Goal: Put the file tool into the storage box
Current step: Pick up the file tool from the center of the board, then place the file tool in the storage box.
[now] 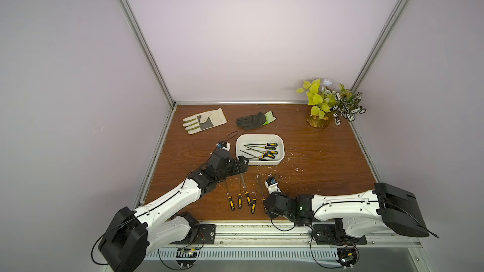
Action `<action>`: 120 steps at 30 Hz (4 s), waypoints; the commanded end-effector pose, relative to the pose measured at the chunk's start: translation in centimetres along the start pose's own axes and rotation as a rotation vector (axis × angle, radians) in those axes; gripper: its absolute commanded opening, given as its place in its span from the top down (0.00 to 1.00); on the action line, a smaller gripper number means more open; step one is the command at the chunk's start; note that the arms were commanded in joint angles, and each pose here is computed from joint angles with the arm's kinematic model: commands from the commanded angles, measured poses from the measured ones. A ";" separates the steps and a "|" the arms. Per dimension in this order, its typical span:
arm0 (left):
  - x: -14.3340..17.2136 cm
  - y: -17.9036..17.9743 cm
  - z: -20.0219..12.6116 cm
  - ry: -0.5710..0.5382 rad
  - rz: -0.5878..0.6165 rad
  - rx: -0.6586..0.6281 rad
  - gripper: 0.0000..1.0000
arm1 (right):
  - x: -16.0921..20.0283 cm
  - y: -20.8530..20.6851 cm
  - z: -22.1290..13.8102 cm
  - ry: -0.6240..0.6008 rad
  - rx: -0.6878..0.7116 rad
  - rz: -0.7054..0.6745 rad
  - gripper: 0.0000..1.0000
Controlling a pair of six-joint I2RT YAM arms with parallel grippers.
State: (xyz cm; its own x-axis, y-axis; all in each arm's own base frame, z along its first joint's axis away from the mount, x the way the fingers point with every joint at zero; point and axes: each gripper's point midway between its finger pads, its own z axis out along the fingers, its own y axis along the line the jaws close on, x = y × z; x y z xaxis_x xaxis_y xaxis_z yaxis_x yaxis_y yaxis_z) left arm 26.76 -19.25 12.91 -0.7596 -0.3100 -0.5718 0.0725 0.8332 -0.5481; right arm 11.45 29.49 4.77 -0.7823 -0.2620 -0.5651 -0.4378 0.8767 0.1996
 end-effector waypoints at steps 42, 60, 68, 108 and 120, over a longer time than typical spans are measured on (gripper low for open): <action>-6.1 -5.4 -3.8 -0.155 0.040 0.187 0.00 | -8.8 -2.6 -7.8 -0.336 0.117 -0.291 1.00; -5.8 -3.8 -2.6 -0.101 0.063 0.158 0.00 | -20.1 -7.3 -3.0 -0.425 0.198 -0.629 1.00; -5.7 -2.9 -2.9 -0.121 0.068 0.138 0.00 | -22.9 -8.8 0.3 -0.431 0.207 -0.762 1.00; -5.4 -1.7 -3.4 -0.128 0.060 0.114 0.00 | -25.0 -13.2 5.6 -0.264 0.345 -0.868 0.58; -3.7 0.5 -2.8 -0.090 0.025 0.043 0.00 | -27.4 -10.1 -2.9 -0.410 0.139 -0.359 0.59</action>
State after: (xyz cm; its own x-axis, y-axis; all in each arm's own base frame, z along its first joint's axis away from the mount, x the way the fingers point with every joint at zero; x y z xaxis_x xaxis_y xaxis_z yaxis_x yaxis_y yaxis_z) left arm 28.26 -17.39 17.81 -0.6829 -0.3213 -0.6561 0.1681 0.8049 -0.5691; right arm 37.21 26.55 17.89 -0.2290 -0.5970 -0.7689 -0.5968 0.7101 -0.3736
